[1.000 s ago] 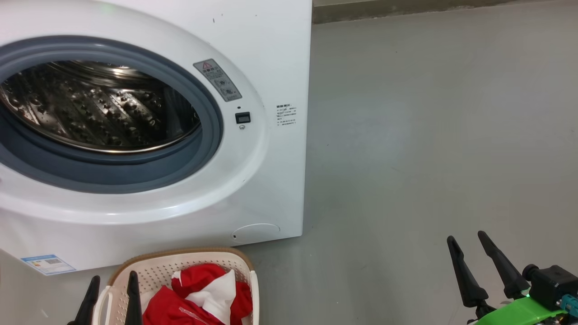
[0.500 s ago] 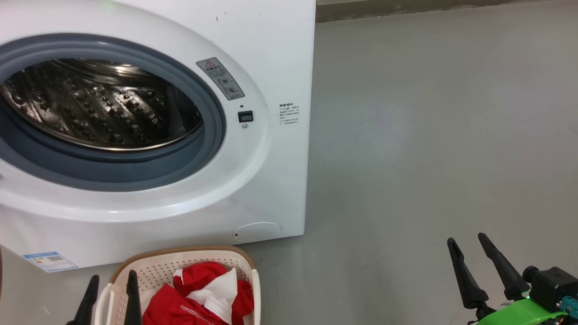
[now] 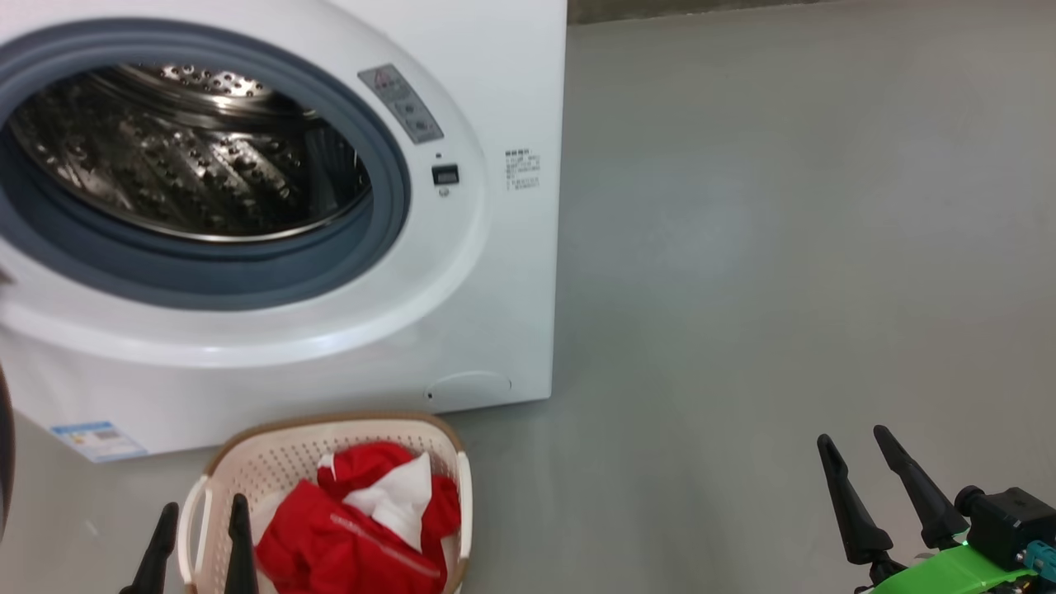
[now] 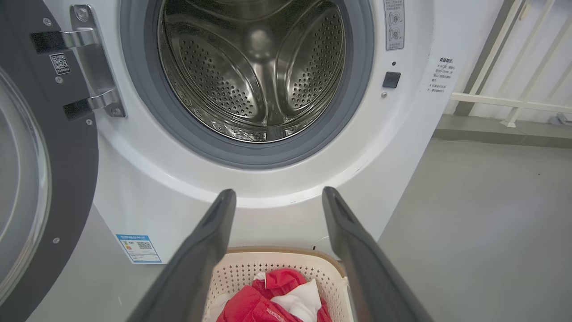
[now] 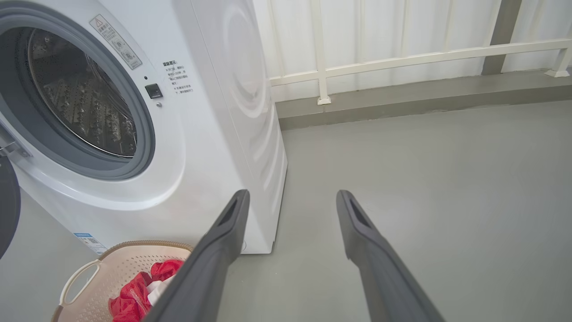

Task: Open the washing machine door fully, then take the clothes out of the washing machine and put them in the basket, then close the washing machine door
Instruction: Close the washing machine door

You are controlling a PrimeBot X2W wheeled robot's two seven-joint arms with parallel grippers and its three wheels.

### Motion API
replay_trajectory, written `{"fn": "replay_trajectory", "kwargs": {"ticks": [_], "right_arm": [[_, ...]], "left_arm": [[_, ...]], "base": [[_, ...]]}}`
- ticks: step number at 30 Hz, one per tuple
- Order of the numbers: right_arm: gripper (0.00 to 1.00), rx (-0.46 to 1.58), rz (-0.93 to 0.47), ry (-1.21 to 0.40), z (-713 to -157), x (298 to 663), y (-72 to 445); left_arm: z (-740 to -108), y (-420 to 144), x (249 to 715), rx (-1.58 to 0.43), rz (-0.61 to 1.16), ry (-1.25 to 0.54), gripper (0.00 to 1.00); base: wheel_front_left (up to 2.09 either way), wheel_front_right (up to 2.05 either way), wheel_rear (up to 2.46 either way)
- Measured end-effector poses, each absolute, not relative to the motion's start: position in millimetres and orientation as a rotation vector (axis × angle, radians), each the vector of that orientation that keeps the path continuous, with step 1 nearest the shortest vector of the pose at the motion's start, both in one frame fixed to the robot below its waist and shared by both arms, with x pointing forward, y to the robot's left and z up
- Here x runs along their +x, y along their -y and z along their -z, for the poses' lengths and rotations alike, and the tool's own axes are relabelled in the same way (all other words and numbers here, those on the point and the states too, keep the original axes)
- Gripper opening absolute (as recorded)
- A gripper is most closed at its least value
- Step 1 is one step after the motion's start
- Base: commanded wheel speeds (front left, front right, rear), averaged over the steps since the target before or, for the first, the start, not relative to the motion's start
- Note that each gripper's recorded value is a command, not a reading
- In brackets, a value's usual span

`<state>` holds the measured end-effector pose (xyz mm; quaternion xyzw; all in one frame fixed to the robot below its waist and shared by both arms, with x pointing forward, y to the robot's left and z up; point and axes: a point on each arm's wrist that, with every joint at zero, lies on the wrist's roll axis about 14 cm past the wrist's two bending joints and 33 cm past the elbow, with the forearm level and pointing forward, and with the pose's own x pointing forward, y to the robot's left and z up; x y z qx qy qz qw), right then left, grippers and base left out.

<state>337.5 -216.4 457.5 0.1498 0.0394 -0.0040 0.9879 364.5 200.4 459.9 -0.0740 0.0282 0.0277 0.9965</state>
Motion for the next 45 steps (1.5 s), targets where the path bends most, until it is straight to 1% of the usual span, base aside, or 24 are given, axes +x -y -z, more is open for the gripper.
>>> {"fn": "replay_trajectory", "kwargs": {"ticks": [5, 10, 28, 37, 45], "right_arm": [[1.00, 0.301, 0.004, -0.080, -457, 338, 215], [1.00, 0.300, 0.001, -0.077, -458, 339, 215], [1.00, 0.299, -0.023, -0.072, -461, 341, 208], [1.00, 0.296, -0.113, -0.087, -460, 354, 181], [1.00, 0.292, -0.236, -0.112, -457, 367, 143]], "left_arm": [[-458, -202, 363, -0.148, -0.061, -0.062, 1.00], [-458, -203, 362, -0.148, -0.063, -0.063, 1.00], [-461, -207, 358, -0.151, -0.077, -0.052, 1.00], [-461, -227, 342, -0.162, -0.152, -0.051, 1.00], [-461, -250, 321, -0.175, -0.249, -0.046, 1.00]], "base": [[-1.47, 1.47, 0.00], [-0.71, 0.71, 0.00], [-0.03, 0.03, 0.00], [0.00, 0.00, 0.00], [0.00, 0.00, 0.00]]}}
